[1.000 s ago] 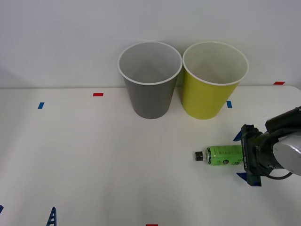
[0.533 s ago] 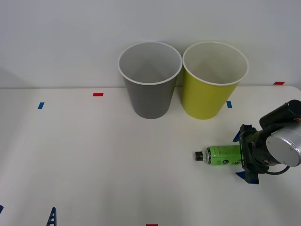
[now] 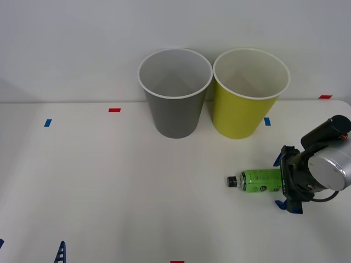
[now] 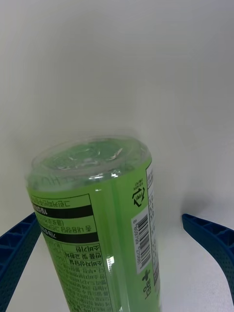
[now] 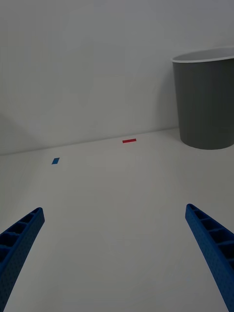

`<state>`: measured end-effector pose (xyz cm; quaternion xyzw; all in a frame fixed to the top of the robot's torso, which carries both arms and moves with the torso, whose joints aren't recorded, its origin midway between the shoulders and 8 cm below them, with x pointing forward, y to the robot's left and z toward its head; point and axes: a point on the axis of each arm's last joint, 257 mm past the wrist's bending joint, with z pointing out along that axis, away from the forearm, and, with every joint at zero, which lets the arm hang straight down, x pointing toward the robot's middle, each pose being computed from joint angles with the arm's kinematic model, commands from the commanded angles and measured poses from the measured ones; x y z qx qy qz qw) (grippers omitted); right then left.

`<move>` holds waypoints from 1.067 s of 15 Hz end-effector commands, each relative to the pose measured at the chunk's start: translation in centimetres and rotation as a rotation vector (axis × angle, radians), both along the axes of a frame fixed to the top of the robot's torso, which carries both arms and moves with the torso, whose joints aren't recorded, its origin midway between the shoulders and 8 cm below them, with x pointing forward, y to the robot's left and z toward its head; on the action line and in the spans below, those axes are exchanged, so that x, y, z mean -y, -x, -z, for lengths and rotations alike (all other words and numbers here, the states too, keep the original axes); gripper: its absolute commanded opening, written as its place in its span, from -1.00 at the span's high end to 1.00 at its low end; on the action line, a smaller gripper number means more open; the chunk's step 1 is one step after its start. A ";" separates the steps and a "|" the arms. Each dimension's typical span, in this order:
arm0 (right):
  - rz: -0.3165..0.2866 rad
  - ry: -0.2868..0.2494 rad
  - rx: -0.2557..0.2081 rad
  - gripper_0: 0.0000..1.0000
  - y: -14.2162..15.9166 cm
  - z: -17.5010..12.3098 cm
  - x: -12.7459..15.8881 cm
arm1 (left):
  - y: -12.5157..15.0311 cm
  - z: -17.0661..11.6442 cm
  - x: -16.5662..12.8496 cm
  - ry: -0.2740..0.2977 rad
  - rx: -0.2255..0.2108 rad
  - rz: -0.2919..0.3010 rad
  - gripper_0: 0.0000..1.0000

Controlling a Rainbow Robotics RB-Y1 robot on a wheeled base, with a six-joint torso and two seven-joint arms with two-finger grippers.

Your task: Put cans in the gray bin and PET bottles in the light green bin.

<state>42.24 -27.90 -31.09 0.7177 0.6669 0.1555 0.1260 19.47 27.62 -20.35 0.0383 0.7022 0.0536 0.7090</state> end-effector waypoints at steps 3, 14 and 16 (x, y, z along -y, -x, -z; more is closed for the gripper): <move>0.006 0.006 -0.007 -0.61 -0.2 0.2 0.4 | 0.0 0.0 0.0 0.000 0.000 0.000 -1.00; -0.032 0.058 0.022 1.00 -0.7 -0.2 0.9 | 0.0 0.0 0.0 0.000 0.000 0.000 -1.00; -0.098 0.108 0.057 1.00 -0.7 -0.7 0.8 | 0.0 0.0 0.0 0.000 0.000 0.000 -1.00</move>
